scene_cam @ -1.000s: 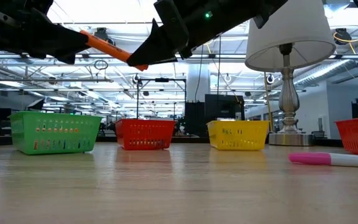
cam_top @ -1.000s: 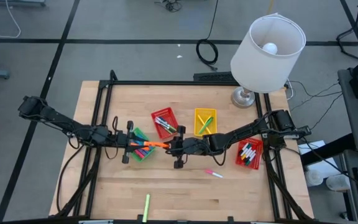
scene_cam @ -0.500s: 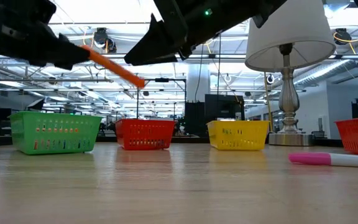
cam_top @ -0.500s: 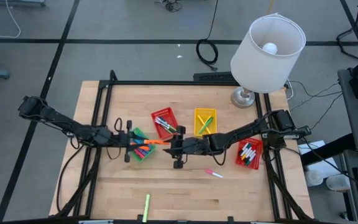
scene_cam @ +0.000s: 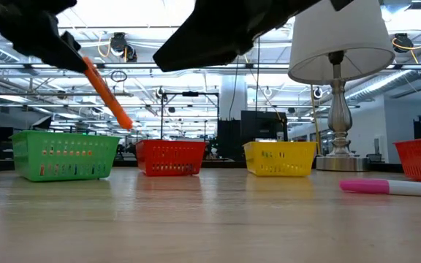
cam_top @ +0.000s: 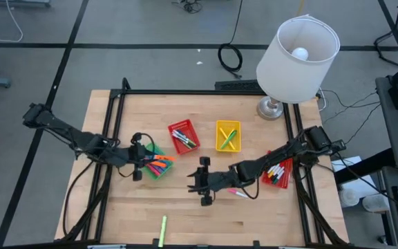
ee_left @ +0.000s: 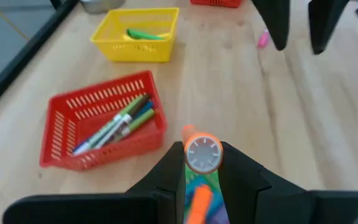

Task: Pick & Place Markers
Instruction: Put the large orange highlighter pen into the green bin

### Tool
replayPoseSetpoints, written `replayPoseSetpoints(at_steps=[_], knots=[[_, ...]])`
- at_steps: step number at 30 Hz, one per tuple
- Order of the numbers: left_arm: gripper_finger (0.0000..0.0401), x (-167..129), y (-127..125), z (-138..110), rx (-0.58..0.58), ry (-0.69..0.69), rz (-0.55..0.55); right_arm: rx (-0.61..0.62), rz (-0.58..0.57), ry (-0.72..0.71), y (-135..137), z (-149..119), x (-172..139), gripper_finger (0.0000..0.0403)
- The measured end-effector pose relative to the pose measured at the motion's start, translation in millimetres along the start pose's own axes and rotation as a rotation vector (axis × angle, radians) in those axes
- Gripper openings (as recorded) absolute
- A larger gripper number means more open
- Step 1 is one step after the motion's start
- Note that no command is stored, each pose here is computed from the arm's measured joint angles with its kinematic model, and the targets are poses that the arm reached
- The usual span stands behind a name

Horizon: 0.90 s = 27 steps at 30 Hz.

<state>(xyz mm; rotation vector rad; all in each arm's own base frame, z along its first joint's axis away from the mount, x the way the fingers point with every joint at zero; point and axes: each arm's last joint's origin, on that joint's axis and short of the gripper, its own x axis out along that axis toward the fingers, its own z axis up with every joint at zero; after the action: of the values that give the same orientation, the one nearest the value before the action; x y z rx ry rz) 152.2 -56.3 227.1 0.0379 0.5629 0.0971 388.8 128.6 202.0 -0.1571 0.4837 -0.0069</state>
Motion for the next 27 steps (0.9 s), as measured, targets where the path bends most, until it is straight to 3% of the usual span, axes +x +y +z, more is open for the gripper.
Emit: replayPoseSetpoints(at_steps=[6,11,21,27], knots=[[0.0074,-27,2,7,-0.131,0.108,0.016,-0.032,-0.01,0.018,22,-3,-9,0.016],[0.0074,-45,11,0,-0.311,0.147,0.06,-0.037,0.008,0.06,35,-9,-15,0.016],[0.0074,-23,9,-40,-0.529,0.204,0.112,-0.047,0.028,0.068,44,-11,-19,0.0158],[0.0074,-15,7,-51,-0.581,0.203,0.099,-0.047,0.027,0.068,43,-11,-18,0.0161]])
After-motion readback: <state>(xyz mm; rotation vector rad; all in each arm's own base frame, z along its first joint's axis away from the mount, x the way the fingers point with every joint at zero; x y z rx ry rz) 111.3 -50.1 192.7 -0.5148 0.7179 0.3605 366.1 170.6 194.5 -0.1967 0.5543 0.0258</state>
